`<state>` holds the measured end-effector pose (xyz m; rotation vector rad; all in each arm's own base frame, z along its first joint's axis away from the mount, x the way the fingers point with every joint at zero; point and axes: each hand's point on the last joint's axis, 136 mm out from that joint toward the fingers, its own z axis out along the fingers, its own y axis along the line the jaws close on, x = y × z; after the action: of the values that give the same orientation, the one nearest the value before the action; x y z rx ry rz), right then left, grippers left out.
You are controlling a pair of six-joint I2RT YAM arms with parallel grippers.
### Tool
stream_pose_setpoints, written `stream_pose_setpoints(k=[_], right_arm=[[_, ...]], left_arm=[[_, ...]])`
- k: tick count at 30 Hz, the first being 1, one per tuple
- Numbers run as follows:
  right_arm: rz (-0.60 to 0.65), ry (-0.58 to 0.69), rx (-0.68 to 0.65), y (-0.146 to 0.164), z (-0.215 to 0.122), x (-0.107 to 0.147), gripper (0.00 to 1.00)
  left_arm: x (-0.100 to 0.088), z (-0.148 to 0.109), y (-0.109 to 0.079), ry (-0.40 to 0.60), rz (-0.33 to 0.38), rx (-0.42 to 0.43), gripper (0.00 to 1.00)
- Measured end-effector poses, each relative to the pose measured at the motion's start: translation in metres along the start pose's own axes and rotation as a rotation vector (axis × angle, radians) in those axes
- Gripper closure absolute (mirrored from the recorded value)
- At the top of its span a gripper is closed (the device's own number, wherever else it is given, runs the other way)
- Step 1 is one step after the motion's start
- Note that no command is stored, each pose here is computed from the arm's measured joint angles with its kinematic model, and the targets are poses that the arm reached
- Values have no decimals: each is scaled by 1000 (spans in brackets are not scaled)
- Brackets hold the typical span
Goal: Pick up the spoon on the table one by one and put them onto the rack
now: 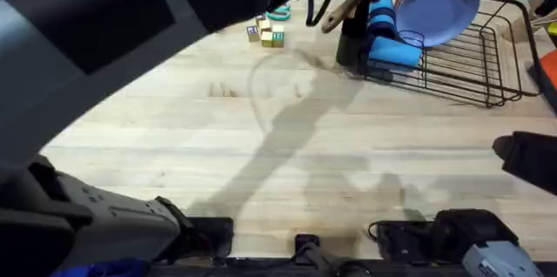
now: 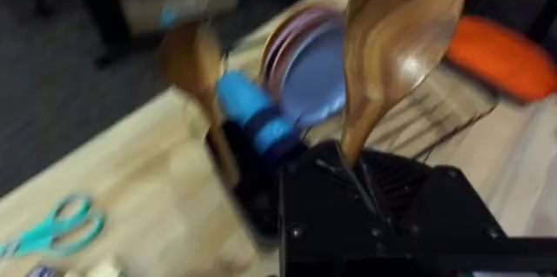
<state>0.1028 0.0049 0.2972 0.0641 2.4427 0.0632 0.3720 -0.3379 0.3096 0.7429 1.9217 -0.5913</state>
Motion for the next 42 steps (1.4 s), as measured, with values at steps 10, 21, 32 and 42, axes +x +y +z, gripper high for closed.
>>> stream_pose_setpoints(k=[10, 21, 32, 42], right_arm=[[0, 0, 0, 0, 0, 0, 5], [-3, 0, 0, 0, 0, 0, 4], [-6, 0, 0, 0, 0, 0, 5], [-7, -32, -2, 1, 0, -8, 5]], left_arm=[[-44, 4, -15, -188, -25, 94, 955], [-48, 44, -12, -273, -54, 115, 955], [-30, 72, 7, -252, -104, 96, 955], [-23, 81, 29, -250, -158, 82, 955]])
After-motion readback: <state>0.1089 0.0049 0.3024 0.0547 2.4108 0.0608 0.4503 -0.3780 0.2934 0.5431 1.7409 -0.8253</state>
